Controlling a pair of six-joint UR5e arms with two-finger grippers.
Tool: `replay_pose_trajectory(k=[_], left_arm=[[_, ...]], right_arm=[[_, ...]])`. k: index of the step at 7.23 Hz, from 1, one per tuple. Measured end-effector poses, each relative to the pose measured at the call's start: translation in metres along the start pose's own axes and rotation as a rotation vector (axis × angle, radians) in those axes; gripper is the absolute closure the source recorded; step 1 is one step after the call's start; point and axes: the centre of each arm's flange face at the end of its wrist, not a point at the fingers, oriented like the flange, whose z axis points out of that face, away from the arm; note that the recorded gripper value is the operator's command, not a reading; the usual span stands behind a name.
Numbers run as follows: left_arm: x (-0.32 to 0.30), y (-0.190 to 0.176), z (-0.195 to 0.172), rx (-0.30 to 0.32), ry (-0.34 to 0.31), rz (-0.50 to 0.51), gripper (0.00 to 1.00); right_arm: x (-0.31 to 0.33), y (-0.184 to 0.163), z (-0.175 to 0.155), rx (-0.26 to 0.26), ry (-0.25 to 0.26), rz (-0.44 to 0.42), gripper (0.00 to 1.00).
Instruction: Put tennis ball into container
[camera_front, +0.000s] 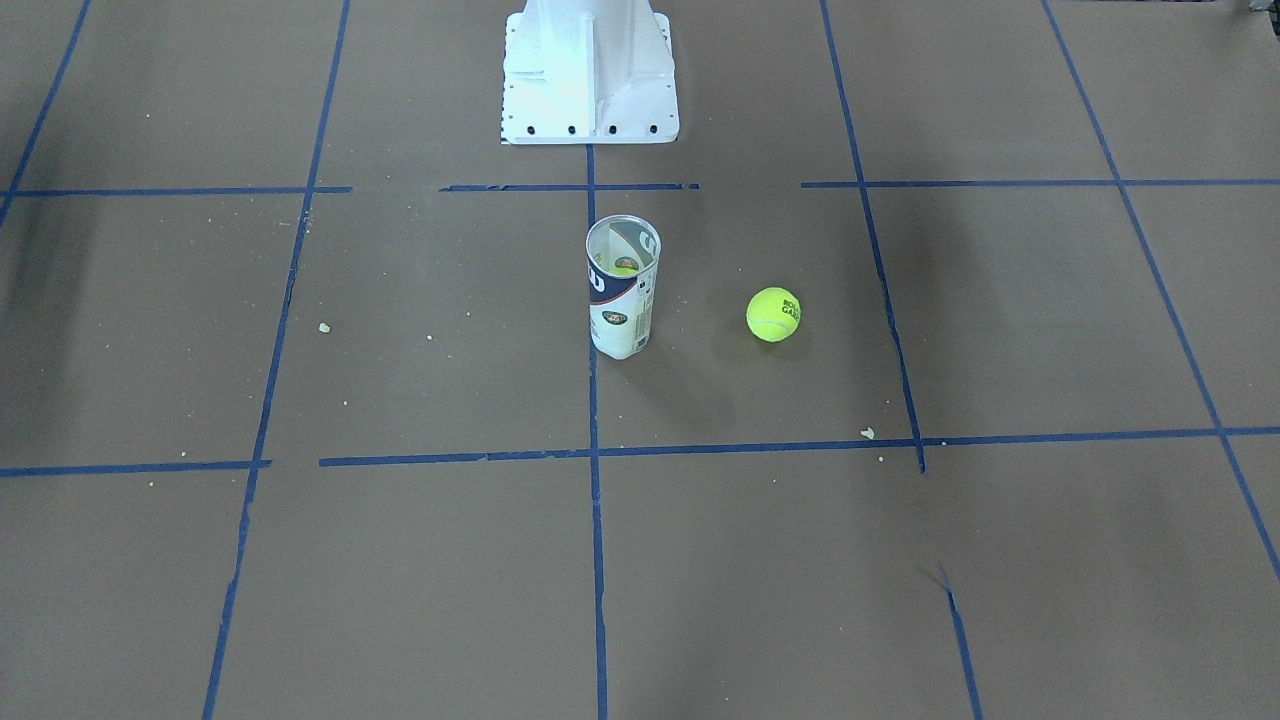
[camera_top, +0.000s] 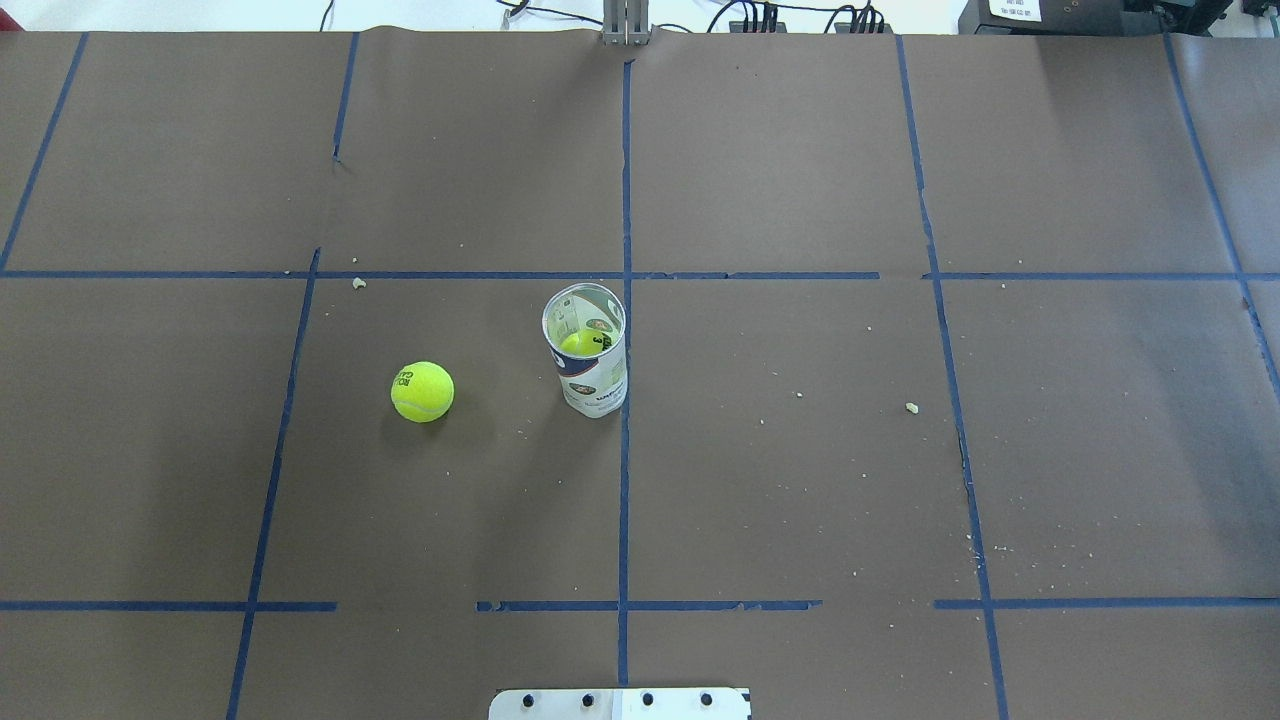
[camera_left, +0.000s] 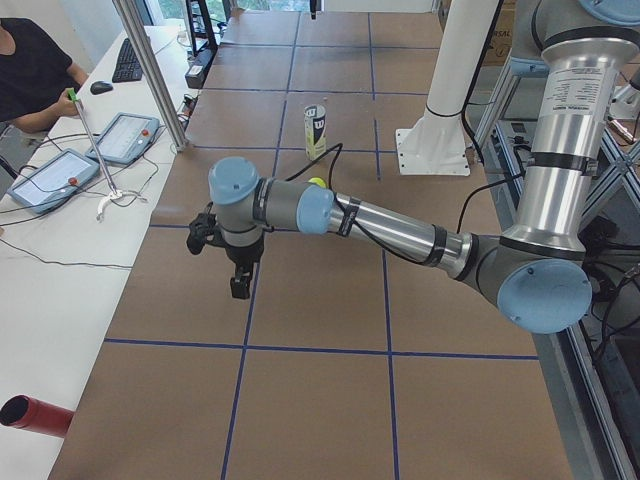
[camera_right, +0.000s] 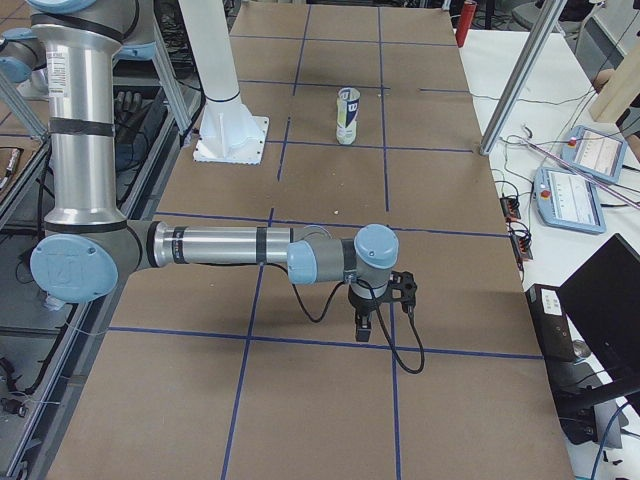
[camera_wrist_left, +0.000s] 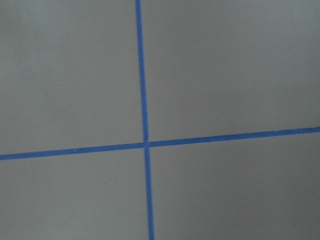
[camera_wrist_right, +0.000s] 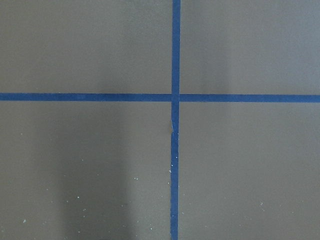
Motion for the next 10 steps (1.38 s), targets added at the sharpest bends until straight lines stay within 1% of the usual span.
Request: replay_pose_trajectory(k=[2, 3, 4, 6, 8, 10], left_arm=[[0.111, 0.015, -0.029, 0.035, 0.044, -0.016, 0.00], [0.160, 0.027, -0.031, 0.030, 0.073, -0.027, 0.00], [0.206, 0.034, -0.024, 0.016, 0.091, -0.045, 0.00], [0.285, 0.033, 0.003, -0.008, 0.085, -0.044, 0.00], [0.342, 0.020, 0.042, -0.050, 0.072, -0.001, 0.00], [0.397, 0.033, 0.083, -0.093, 0.054, 0.017, 0.00]], right_arm=[[0.000, 0.000, 0.000, 0.000, 0.000, 0.000, 0.00], [0.000, 0.000, 0.000, 0.000, 0.000, 0.000, 0.00], [0.000, 0.000, 0.000, 0.000, 0.000, 0.000, 0.00], [0.000, 0.000, 0.000, 0.000, 0.000, 0.000, 0.00], [0.000, 0.000, 0.000, -0.001, 0.000, -0.001, 0.00], [0.000, 0.000, 0.000, 0.000, 0.000, 0.000, 0.00]])
